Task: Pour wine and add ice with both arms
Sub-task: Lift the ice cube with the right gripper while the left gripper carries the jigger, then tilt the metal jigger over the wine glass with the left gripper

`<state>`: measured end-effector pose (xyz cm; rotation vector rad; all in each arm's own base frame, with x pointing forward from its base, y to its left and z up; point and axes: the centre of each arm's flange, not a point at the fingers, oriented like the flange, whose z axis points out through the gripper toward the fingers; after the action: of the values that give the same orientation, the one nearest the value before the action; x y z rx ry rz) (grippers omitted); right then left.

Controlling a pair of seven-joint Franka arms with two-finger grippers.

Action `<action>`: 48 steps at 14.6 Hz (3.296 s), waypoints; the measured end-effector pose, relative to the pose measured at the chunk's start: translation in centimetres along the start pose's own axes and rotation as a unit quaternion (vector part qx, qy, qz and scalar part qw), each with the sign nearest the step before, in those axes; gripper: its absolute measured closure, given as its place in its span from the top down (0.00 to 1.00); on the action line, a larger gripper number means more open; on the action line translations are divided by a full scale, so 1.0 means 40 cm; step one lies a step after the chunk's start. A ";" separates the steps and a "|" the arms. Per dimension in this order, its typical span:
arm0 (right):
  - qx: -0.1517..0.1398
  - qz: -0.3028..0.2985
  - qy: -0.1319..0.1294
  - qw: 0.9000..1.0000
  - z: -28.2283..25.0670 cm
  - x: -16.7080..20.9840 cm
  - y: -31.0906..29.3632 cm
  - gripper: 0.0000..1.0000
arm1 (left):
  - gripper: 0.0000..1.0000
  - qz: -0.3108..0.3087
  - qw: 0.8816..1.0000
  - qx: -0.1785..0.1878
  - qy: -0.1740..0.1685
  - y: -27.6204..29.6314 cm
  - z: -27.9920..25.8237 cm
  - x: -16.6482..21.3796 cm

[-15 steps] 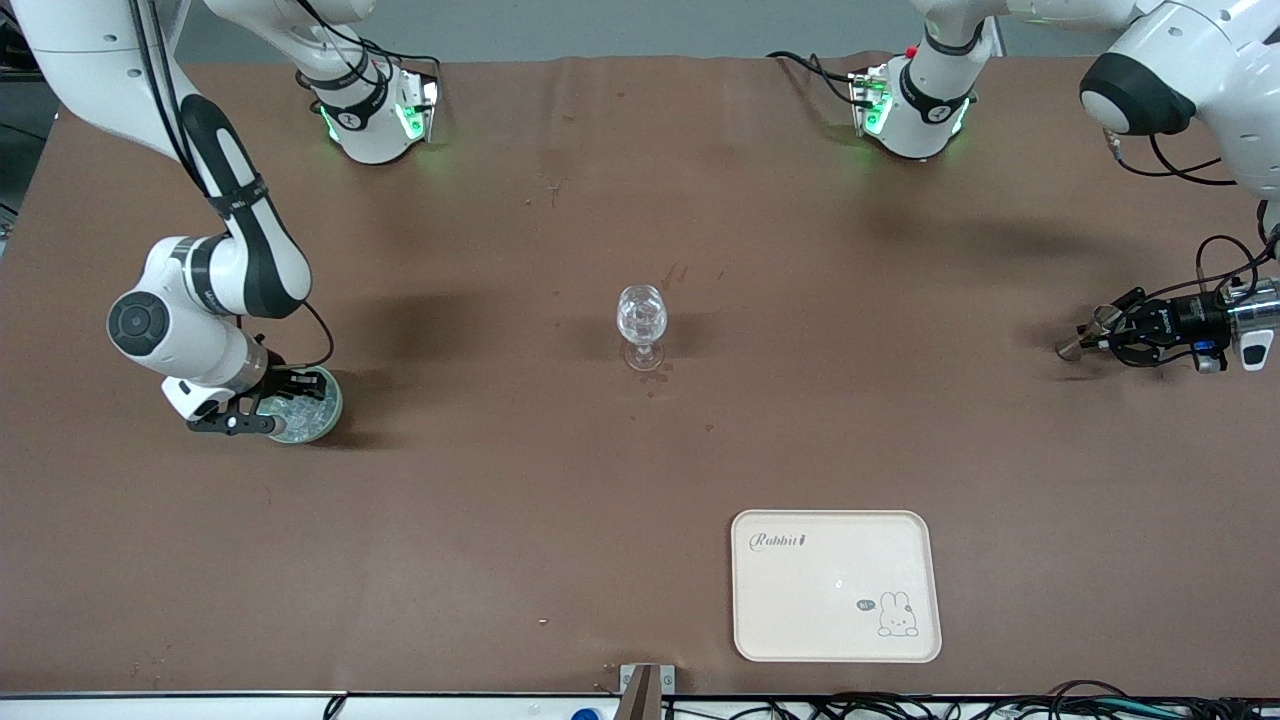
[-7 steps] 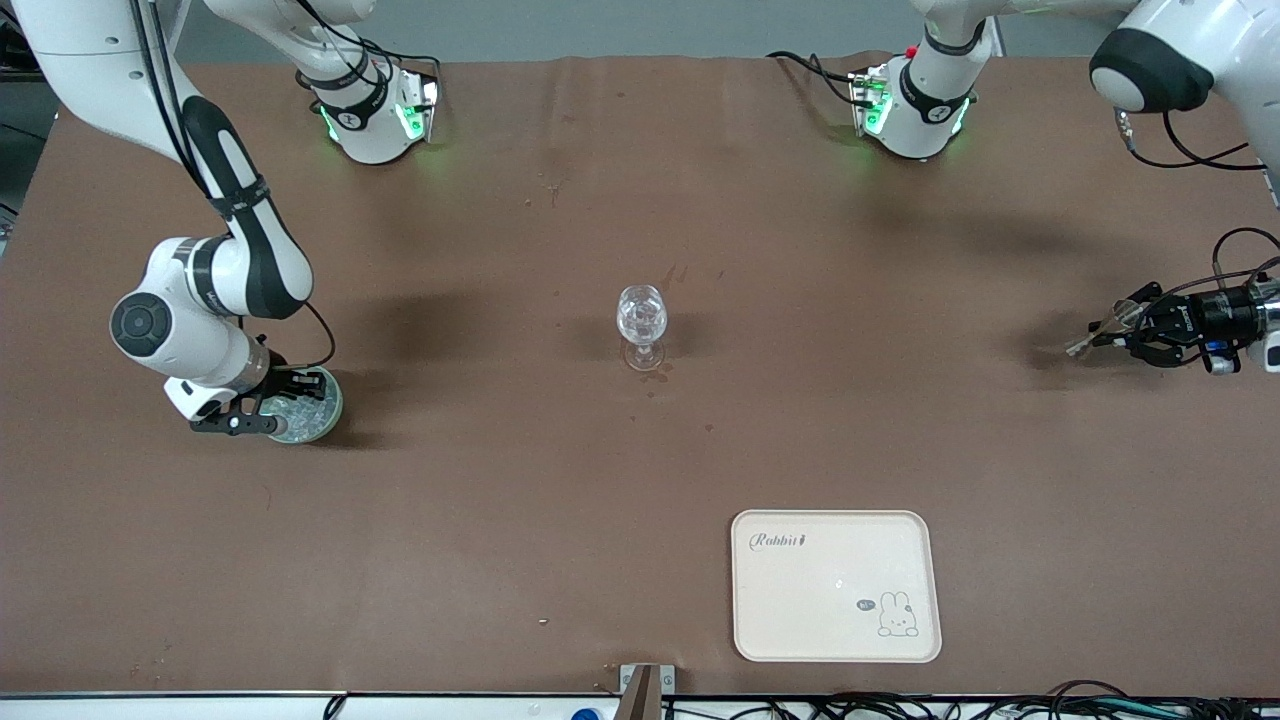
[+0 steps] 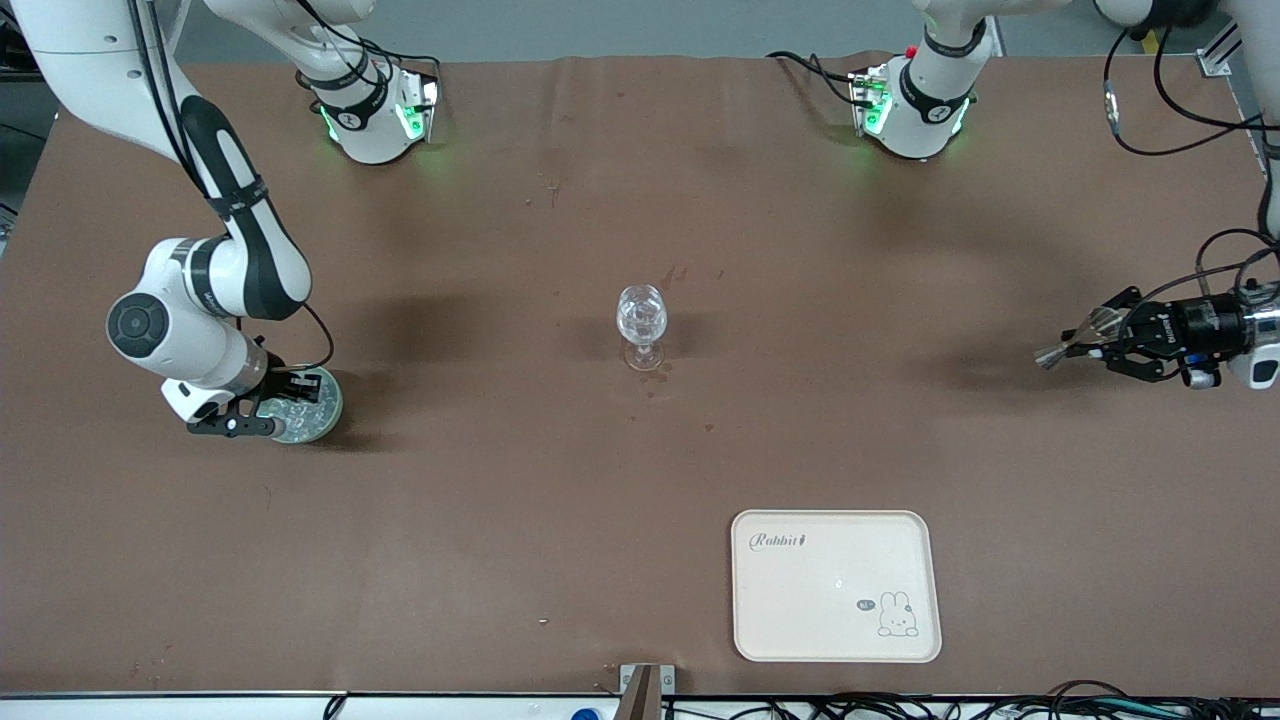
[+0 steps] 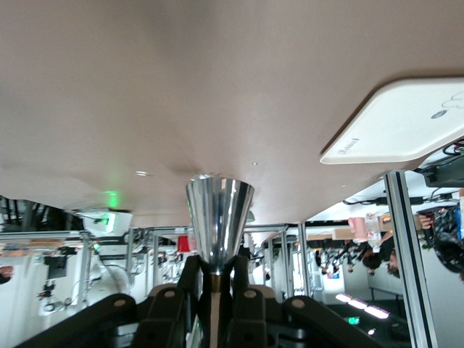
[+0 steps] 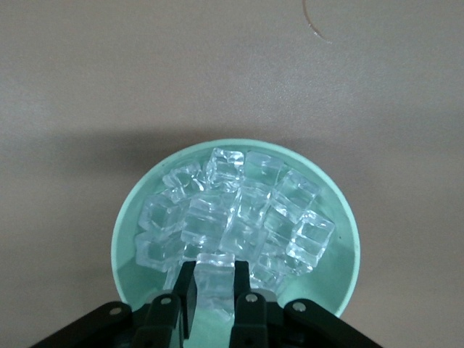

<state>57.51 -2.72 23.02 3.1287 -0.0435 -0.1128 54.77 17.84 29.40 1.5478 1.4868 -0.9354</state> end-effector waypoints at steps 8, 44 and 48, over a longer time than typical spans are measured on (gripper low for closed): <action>0.026 0.026 -0.039 0.999 -0.175 0.069 0.018 0.25 | 0.22 -0.004 0.997 0.034 0.068 0.025 0.459 -0.415; 0.014 0.076 0.030 0.997 -1.097 -0.137 0.045 0.25 | 0.22 0.292 0.815 0.021 0.500 -0.239 1.352 -0.833; 0.014 0.075 0.030 0.997 -1.097 -0.137 0.045 0.25 | 0.22 0.305 0.788 -0.004 0.535 -0.272 1.368 -0.852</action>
<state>55.16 -3.95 67.19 3.1401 -0.2824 -0.0160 42.77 -46.06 36.42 2.5107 1.4277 0.4611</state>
